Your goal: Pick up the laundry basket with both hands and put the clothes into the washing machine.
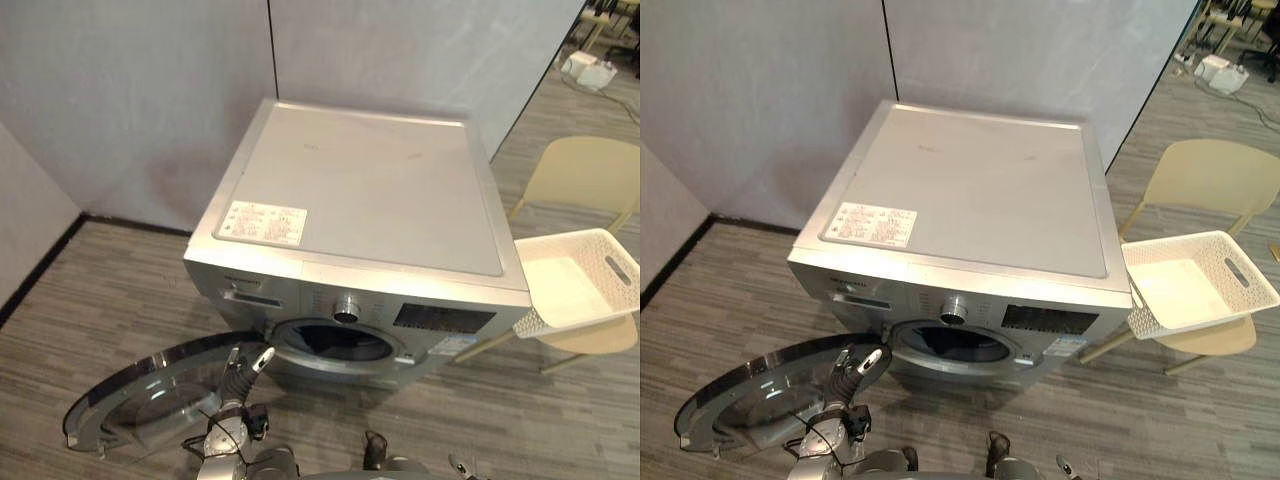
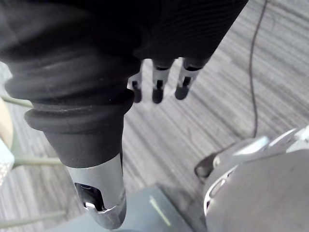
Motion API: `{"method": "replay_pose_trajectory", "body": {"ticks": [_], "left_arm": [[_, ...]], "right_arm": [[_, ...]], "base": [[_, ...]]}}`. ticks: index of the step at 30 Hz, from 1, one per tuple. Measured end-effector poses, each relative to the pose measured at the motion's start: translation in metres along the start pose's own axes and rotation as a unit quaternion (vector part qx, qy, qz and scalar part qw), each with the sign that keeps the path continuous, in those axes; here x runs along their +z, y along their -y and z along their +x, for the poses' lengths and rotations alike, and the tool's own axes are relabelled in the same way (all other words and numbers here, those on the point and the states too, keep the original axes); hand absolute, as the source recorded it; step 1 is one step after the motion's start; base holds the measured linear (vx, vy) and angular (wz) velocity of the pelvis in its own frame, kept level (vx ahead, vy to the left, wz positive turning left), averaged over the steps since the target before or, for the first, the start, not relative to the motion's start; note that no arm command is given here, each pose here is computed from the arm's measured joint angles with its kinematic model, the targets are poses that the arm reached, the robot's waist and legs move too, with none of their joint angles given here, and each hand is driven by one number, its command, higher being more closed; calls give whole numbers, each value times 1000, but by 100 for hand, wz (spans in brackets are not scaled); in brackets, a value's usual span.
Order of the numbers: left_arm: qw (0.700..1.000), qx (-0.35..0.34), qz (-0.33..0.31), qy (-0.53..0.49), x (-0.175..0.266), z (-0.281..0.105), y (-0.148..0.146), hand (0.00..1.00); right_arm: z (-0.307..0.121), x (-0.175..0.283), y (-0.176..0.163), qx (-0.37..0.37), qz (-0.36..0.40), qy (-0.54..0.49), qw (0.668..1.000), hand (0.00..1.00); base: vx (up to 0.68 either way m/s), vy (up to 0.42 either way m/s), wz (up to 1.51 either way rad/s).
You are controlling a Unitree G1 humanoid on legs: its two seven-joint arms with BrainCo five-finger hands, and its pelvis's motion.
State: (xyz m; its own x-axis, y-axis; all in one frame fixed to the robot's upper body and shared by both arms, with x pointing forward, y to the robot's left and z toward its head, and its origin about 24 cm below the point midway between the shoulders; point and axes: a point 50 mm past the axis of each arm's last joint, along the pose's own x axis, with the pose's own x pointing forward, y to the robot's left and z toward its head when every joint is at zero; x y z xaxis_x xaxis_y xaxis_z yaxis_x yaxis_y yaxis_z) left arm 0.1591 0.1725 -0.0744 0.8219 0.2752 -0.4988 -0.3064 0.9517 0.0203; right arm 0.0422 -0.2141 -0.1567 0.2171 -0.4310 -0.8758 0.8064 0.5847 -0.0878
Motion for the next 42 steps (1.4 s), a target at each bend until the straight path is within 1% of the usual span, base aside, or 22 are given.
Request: {"method": "replay_pose_trajectory", "body": {"ticks": [4, 7, 9, 12, 14, 17, 18, 21, 23, 24, 26, 28, 33, 40, 42], "left_arm": [[999, 9, -11, 31, 14, -4, -3, 0], [998, 27, -30, 57, 25, -9, -9, 0], [995, 33, -51, 80, 36, -10, -10, 0], [990, 36, -65, 119, 53, -15, -11, 0], [984, 42, -72, 160, 70, -22, -14, 0], [979, 44, -77, 185, 79, -28, -14, 0], [978, 41, -77, 188, 81, -28, -13, 0], [976, 18, -78, 205, 88, -31, -4, 0], [973, 3, -76, 216, 92, -36, 3, 0], [972, 5, -74, 223, 94, -37, 2, 0], [970, 7, -77, 231, 97, -38, 0, 0], [969, 7, -76, 236, 98, -44, -2, 0], [961, -1, -62, 270, 107, -54, -8, 0], [963, -5, -49, 265, 104, -53, -8, 0], [964, -18, -60, 258, 103, -52, -2, 0]], "right_arm": [[1, 2, -16, 14, -15, -6, 1000, 0], [2, 13, -37, 35, -31, 12, 999, 0], [0, 12, -50, 52, -51, 14, 997, 0], [-3, 16, -68, 79, -71, 24, 994, 0], [-4, 28, -85, 100, -77, 42, 991, 0], [-7, 45, -102, 120, -71, 72, 988, 0], [-8, 48, -102, 121, -68, 80, 987, 0], [-7, 55, -89, 113, -61, 105, 986, 0], [-2, 55, -75, 95, -68, 100, 988, 0], [0, 47, -70, 86, -71, 81, 990, 0], [-2, 27, -72, 85, -67, 45, 993, 0], [-3, 11, -72, 86, -80, 10, 993, 0], [-5, 13, -75, 87, -76, 18, 993, 0], [-6, 12, -73, 87, -76, 20, 993, 0], [-6, 19, -70, 83, -65, 33, 994, 0]], "base": [[19, -20, 31], [-10, -28, 19], [-21, -43, 42], [-23, -37, 52], [-7, -45, 42], [15, 58, 29], [-4, 175, 34], [3, 317, 44], [4, 413, 42], [-25, 362, 38], [-45, 388, 41], [-45, 423, 26], [-157, 218, -20], [-148, -1, -26], [-28, -38, -1]]}}
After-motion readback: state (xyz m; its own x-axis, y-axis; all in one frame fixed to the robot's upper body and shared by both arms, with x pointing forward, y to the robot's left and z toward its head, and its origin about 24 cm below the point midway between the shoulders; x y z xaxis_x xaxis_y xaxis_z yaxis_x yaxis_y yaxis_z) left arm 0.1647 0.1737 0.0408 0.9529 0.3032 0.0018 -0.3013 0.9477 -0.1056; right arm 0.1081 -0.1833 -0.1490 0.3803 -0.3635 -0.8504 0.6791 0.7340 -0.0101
